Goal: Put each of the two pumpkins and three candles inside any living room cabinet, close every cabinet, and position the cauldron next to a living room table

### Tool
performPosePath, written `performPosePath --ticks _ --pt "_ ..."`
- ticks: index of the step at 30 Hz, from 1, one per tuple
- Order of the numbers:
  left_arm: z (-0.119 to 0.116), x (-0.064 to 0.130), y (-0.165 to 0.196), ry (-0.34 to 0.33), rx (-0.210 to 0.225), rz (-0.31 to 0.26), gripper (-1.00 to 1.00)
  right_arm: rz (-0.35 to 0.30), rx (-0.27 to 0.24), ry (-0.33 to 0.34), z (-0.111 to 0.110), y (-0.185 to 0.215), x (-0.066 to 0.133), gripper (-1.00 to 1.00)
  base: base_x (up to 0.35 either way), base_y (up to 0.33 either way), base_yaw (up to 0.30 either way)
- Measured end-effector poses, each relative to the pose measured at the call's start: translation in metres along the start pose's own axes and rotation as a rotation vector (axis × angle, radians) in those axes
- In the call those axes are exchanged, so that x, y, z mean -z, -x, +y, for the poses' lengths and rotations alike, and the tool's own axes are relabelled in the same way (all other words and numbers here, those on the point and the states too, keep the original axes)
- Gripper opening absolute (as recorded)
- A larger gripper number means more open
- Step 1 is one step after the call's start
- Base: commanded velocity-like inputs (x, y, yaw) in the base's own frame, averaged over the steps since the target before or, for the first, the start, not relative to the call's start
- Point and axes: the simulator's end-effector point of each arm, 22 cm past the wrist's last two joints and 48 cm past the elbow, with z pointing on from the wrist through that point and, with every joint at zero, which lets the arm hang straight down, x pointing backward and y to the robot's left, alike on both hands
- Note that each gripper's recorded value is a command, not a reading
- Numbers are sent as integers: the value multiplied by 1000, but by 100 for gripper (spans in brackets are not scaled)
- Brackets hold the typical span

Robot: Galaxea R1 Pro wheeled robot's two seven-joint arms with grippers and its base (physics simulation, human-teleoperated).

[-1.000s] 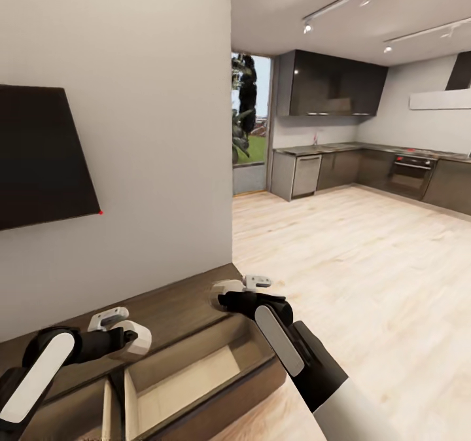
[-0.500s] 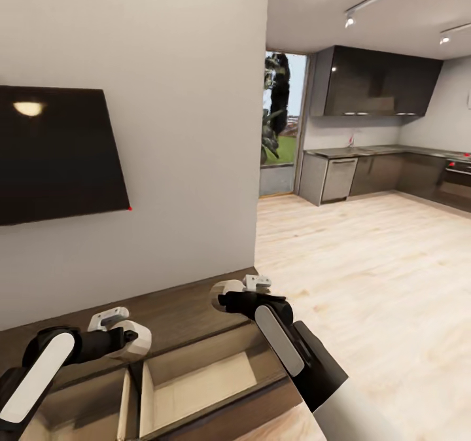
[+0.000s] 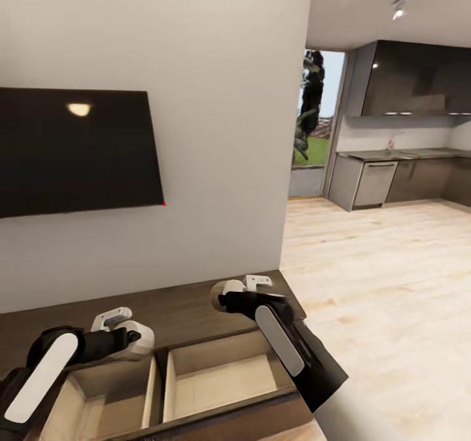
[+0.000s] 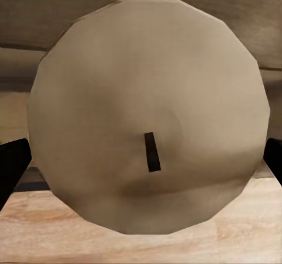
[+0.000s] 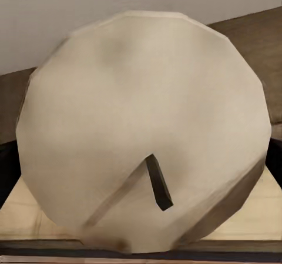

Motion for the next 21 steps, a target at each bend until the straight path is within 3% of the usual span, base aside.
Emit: performPosePath --ticks 5,16,21 --pt "0 0 0 3 -2 -1 -100 -1 -1 1 1 0 0 -100 109 -116 264" --pt "-1 0 0 0 -1 -1 -100 -3 0 5 1 1 0 -100 227 -204 36" --pt "0 0 0 3 -1 -1 -100 -3 0 5 1 1 0 -100 254 -53 228"
